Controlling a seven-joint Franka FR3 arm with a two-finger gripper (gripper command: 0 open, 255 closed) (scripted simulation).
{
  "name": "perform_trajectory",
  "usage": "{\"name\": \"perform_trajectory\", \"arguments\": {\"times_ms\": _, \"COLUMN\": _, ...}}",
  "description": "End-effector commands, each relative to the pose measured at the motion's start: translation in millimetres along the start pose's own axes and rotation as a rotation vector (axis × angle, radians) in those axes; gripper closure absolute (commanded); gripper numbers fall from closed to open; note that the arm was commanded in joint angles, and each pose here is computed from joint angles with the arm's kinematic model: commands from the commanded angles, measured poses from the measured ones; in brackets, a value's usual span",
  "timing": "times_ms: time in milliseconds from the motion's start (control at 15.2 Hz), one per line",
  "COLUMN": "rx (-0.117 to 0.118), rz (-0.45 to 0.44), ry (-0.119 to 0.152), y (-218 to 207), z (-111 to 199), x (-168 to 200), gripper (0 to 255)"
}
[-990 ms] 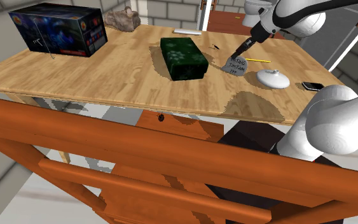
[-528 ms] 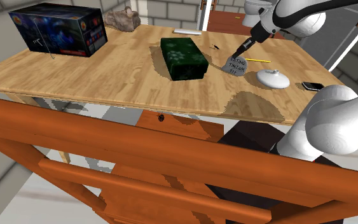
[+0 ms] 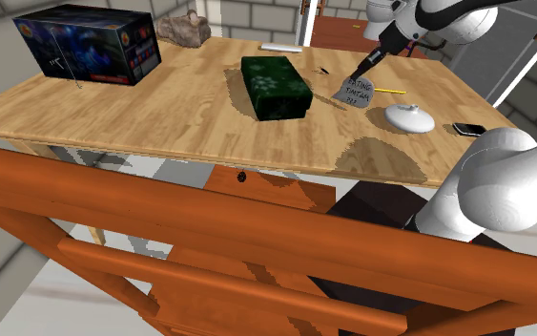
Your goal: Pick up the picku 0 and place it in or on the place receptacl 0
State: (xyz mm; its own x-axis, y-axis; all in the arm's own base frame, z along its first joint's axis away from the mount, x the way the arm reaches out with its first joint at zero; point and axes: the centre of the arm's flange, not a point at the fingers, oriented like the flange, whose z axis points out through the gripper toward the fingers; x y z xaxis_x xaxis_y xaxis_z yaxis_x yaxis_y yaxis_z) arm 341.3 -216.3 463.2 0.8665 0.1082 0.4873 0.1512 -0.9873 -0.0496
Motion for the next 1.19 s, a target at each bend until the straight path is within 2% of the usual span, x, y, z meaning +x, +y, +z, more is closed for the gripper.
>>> {"name": "perform_trajectory", "arguments": {"times_ms": 0, "rx": 0.000, "rz": 0.000, "ry": 0.000, "y": 0, "z": -10, "x": 5, "gripper": 255}}
{"name": "perform_trajectory", "arguments": {"times_ms": 1122, "rx": 0.000, "rz": 0.000, "ry": 0.000, "y": -5, "z": -88, "x": 49, "gripper": 255}}
